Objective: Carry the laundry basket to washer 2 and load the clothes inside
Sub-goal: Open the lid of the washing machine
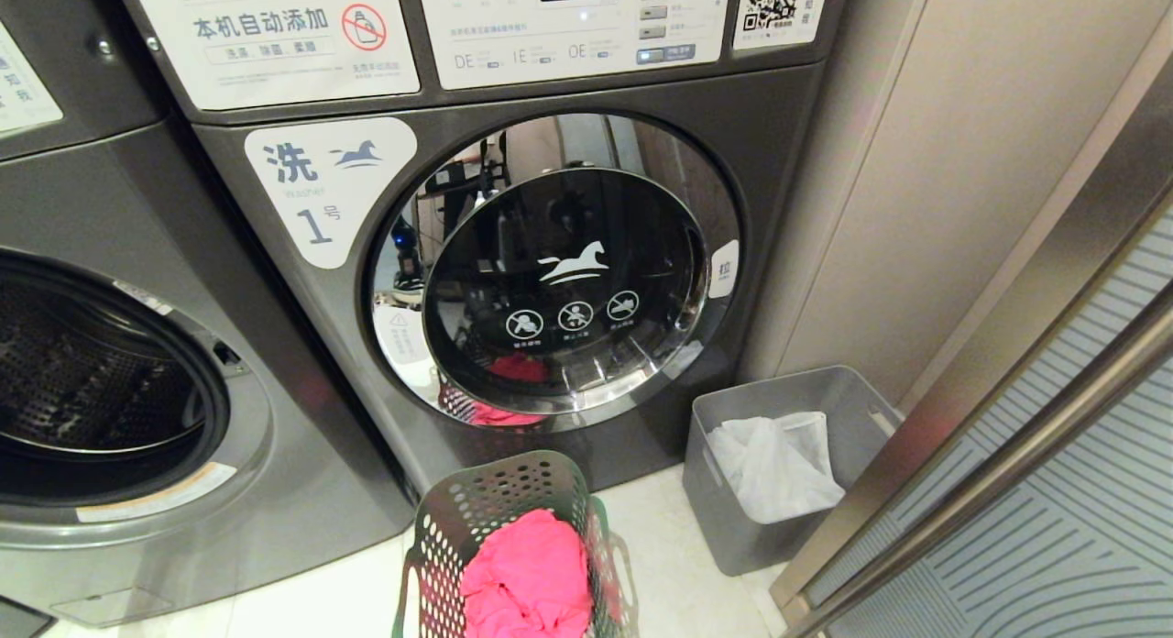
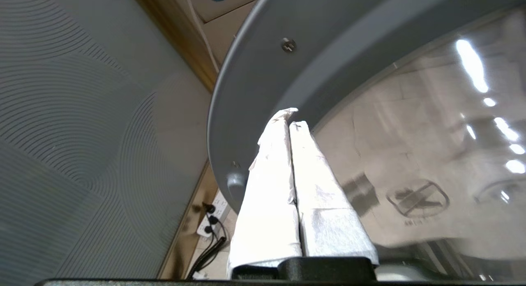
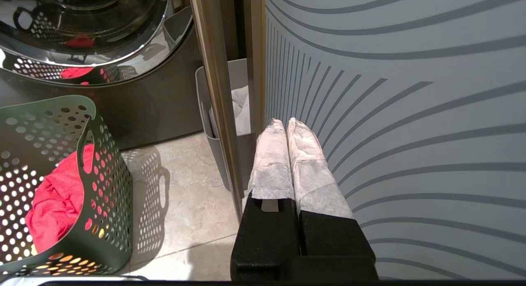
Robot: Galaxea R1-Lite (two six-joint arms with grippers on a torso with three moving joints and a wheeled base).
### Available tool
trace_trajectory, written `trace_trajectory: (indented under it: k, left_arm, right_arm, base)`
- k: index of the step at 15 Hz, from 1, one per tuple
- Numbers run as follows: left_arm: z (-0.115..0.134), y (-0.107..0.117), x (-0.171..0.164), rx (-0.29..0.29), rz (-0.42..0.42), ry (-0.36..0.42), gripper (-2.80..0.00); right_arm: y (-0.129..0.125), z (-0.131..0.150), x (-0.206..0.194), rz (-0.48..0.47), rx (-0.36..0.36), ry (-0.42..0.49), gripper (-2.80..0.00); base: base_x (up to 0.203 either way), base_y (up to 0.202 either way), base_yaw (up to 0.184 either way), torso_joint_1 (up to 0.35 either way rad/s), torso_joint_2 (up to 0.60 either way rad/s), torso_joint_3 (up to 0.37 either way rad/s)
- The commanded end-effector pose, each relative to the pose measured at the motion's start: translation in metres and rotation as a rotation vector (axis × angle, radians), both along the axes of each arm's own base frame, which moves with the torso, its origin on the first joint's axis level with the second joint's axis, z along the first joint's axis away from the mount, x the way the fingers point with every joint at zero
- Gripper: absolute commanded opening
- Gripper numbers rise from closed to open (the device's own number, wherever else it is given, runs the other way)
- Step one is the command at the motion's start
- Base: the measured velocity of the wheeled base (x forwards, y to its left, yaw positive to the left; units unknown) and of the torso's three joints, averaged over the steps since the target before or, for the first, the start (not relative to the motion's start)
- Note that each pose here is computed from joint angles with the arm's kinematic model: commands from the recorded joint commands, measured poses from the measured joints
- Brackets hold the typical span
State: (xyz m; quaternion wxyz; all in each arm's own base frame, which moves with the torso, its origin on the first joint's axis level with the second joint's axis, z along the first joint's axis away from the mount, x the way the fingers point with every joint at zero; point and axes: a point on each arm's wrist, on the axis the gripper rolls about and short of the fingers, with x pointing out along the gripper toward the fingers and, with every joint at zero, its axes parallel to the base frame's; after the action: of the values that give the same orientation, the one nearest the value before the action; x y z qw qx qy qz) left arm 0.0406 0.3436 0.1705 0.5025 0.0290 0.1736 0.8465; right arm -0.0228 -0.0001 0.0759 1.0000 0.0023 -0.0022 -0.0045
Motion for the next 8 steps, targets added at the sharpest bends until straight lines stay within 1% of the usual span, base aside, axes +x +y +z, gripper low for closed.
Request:
trace_trajectory:
  k: [1, 2, 3, 5, 6, 7, 8]
  left_arm:
    - [0.017, -0.024, -0.004, 0.029, -0.086, -0.01, -2.8]
    - [0.023, -0.037, -0.003, 0.037, -0.144, -0.009, -2.8]
    - [0.034, -0.055, -0.001, 0.059, -0.214, -0.006, -2.8]
    - [0.047, -0.082, 0.018, 0.101, -0.351, -0.008, -2.8]
    - [0.056, -0.097, 0.028, 0.135, -0.415, -0.015, -2.8]
    - [0.066, -0.116, 0.037, 0.175, -0.49, -0.033, -2.8]
    - [0.073, -0.137, 0.045, 0.207, -0.583, -0.054, -2.8]
  right_arm:
    - [0.0, 0.0, 0.0, 0.0, 0.0, 0.0, -2.8]
    - [0.0, 0.0, 0.0, 0.0, 0.0, 0.0, -2.8]
    - [0.0, 0.0, 0.0, 0.0, 0.0, 0.0, -2.8]
    - [0.0, 0.0, 0.0, 0.001, 0.0, 0.0, -2.8]
    - [0.0, 0.0, 0.0, 0.0, 0.0, 0.0, -2.8]
    - [0.0, 0.0, 0.0, 0.0, 0.0, 0.0, -2.8]
    - [0.0, 0.0, 0.0, 0.0, 0.0, 0.0, -2.8]
  base:
    - [0.0, 0.0, 0.0, 0.0, 0.0, 0.0]
    - [0.0, 0.0, 0.0, 0.0, 0.0, 0.0]
    - [0.0, 0.0, 0.0, 0.0, 0.0, 0.0]
    - [0.0, 0.0, 0.0, 0.0, 0.0, 0.0]
    - [0.0, 0.0, 0.0, 0.0, 0.0, 0.0]
    - [0.0, 0.0, 0.0, 0.0, 0.0, 0.0]
    - [0.0, 0.0, 0.0, 0.0, 0.0, 0.0]
